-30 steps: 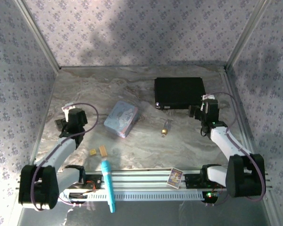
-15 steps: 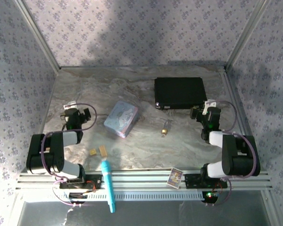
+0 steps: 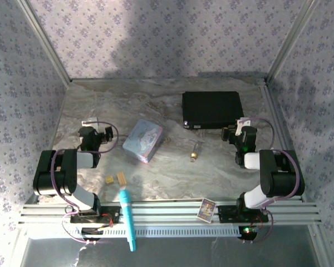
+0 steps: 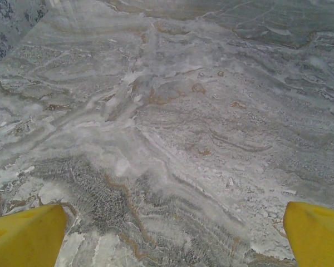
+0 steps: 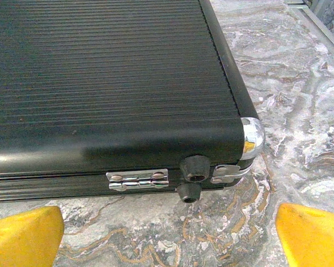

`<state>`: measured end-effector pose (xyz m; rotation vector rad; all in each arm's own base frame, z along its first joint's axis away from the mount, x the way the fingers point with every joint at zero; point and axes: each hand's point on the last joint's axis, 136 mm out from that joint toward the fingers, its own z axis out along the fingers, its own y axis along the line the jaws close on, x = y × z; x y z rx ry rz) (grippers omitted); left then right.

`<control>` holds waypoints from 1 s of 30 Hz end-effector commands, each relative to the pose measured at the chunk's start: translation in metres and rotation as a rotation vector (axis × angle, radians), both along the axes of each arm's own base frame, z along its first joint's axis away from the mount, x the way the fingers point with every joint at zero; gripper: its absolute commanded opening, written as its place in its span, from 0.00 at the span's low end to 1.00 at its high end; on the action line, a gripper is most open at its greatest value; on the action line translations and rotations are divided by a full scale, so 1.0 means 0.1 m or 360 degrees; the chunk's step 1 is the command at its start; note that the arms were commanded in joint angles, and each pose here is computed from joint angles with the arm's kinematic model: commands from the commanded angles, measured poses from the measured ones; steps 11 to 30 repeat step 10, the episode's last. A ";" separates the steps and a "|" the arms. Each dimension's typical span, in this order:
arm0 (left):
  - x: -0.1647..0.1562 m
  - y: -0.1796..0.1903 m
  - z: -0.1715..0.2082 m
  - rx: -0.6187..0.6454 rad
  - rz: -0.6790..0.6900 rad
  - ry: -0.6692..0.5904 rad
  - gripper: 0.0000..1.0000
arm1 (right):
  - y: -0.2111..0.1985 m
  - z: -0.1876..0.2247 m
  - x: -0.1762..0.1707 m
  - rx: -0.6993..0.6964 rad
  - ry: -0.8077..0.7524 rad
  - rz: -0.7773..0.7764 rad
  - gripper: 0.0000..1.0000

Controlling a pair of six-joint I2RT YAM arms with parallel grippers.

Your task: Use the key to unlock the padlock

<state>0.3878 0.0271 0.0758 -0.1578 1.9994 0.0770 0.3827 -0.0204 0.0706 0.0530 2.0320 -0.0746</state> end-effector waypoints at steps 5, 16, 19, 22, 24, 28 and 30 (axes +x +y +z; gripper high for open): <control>0.08 -0.04 0.14 0.0048 -0.0022 -0.0075 1.00 | 0.00 0.11 0.08 -0.0030 -0.0058 0.0014 0.99; 0.08 -0.04 0.14 0.0047 -0.0022 -0.0077 1.00 | 0.01 0.10 0.08 -0.0026 -0.0055 0.0018 0.99; 0.08 -0.04 0.14 0.0047 -0.0022 -0.0077 1.00 | 0.01 0.10 0.08 -0.0026 -0.0055 0.0018 0.99; 0.08 -0.04 0.14 0.0047 -0.0022 -0.0077 1.00 | 0.01 0.10 0.08 -0.0026 -0.0055 0.0018 0.99; 0.08 -0.04 0.14 0.0047 -0.0022 -0.0077 1.00 | 0.01 0.10 0.08 -0.0026 -0.0055 0.0018 0.99; 0.08 -0.04 0.14 0.0047 -0.0022 -0.0077 1.00 | 0.01 0.10 0.08 -0.0026 -0.0055 0.0018 0.99; 0.08 -0.04 0.14 0.0047 -0.0022 -0.0077 1.00 | 0.01 0.10 0.08 -0.0026 -0.0055 0.0018 0.99</control>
